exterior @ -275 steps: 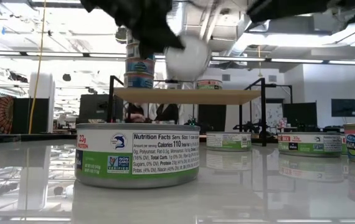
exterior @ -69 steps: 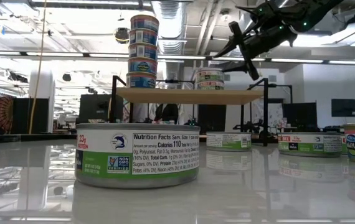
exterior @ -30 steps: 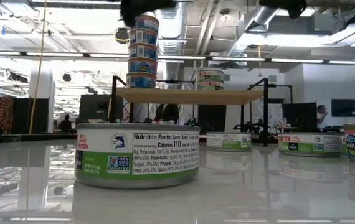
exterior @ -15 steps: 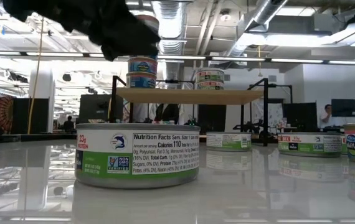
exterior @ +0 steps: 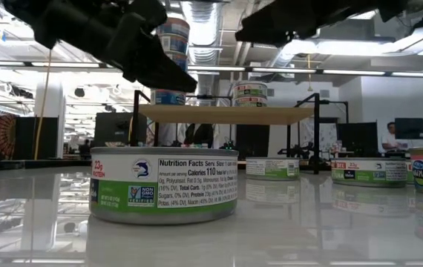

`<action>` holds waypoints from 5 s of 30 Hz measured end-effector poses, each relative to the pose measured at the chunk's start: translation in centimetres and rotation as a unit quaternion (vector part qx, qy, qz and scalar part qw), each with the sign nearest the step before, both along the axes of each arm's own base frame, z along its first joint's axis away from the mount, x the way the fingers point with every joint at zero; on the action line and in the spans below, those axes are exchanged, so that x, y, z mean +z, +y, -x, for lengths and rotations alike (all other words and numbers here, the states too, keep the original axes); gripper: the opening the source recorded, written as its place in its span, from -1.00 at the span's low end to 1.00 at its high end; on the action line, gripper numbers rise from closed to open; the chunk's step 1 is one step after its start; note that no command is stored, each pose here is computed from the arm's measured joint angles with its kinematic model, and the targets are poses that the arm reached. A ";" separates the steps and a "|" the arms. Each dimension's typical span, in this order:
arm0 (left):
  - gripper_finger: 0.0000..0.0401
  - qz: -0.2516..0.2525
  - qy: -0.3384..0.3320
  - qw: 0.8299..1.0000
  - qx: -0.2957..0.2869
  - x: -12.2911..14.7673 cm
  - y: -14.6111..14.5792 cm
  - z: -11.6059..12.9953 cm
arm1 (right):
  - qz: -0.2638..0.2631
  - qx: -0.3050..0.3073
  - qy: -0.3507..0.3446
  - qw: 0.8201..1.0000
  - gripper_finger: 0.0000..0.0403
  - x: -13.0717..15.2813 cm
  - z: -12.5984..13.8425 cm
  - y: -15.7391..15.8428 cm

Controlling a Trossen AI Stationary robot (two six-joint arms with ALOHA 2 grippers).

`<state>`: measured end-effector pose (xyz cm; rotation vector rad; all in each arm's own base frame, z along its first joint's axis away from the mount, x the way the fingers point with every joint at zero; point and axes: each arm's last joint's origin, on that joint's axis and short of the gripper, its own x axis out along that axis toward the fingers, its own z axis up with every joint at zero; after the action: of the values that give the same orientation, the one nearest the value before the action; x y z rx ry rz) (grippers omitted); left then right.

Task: Stack canned seafood by type on shelf
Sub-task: Stack the green tuna can on top of the other green tuna cans on the shelf

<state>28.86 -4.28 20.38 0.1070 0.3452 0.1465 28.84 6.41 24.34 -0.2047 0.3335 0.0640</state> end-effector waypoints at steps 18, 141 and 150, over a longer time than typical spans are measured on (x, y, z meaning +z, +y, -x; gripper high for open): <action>0.04 0.174 0.023 0.981 -0.078 1.3 -1.0 -0.9 | -0.054 0.006 0.068 0.996 0.24 0.5 0.7 1.8; -0.44 0.209 0.065 0.959 0.181 -4.0 0.1 -6.0 | -0.061 -0.162 0.202 0.964 0.23 -4.3 0.5 3.7; -0.44 0.210 0.087 0.956 0.186 -7.3 -0.1 -7.0 | -0.061 -0.161 0.200 0.964 0.23 -4.2 0.4 3.8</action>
<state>35.82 -4.34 13.12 -0.3705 0.5638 0.4337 28.39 10.16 20.11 -0.0111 0.7609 -0.1995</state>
